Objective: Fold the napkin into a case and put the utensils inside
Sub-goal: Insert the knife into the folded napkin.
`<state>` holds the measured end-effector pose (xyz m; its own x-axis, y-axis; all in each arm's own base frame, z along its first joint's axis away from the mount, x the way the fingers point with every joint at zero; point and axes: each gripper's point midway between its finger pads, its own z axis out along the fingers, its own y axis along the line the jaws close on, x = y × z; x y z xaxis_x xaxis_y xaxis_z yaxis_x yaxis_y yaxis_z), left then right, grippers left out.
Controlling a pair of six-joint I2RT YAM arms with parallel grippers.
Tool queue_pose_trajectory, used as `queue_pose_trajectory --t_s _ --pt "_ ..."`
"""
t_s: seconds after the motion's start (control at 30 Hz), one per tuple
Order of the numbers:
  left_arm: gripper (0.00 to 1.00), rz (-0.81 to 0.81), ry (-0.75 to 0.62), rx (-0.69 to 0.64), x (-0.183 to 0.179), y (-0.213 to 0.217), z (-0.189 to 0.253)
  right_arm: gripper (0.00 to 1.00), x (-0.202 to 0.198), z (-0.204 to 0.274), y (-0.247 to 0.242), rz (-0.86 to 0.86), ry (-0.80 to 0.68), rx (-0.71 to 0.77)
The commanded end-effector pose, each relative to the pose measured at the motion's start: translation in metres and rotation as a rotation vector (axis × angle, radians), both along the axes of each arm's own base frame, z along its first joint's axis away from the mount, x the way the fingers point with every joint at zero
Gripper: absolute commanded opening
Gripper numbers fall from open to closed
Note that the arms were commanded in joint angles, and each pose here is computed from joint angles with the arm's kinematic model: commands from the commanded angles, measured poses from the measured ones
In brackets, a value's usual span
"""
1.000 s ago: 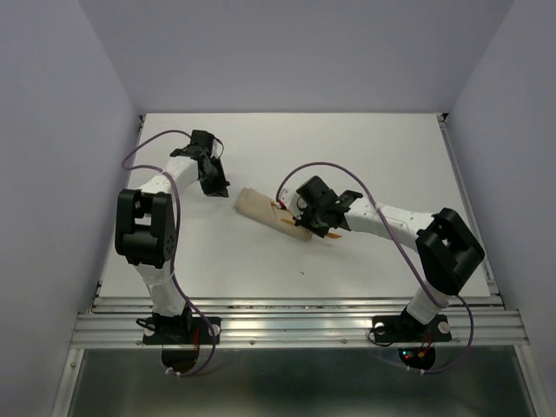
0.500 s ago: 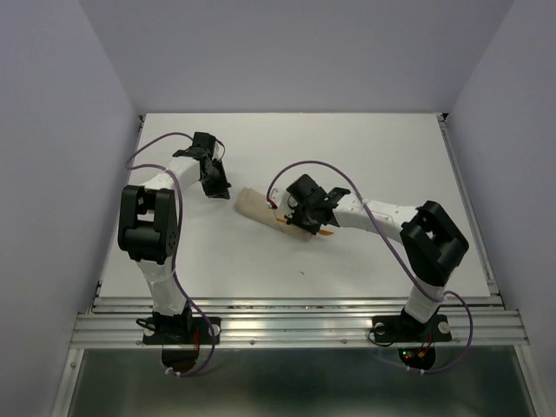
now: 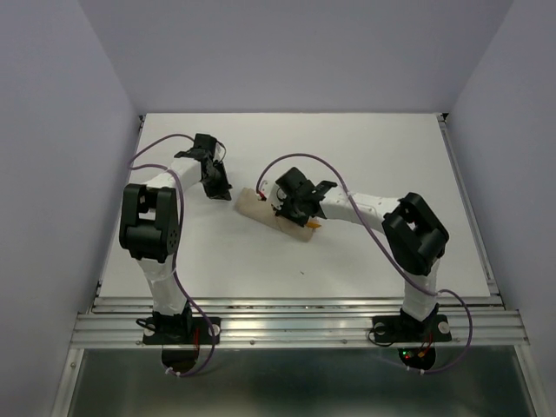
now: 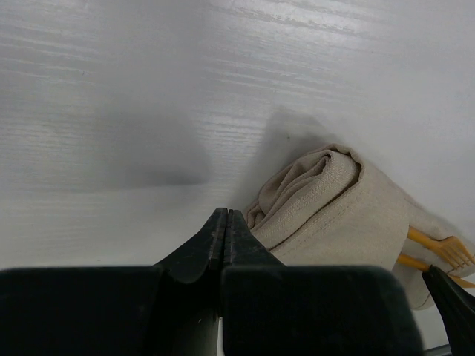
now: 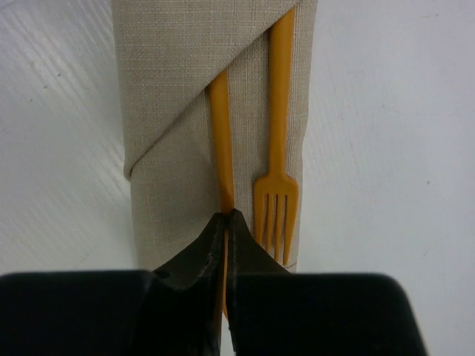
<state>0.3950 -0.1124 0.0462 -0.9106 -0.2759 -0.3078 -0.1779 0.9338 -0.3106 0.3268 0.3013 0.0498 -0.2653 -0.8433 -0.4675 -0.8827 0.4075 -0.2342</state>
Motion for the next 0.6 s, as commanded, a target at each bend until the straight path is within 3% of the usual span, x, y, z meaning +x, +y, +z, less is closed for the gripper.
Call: queue_pose_trajectory --t_s 0.0,0.57 --pt "0.04 -0.031 0.004 -0.007 -0.004 -0.006 -0.003 0.01 0.012 0.016 0.027 0.012 -0.036 0.076" --pt "0.03 -0.048 0.015 -0.008 -0.006 -0.01 -0.008 0.01 0.007 0.013 0.05 -0.007 0.014 0.072"
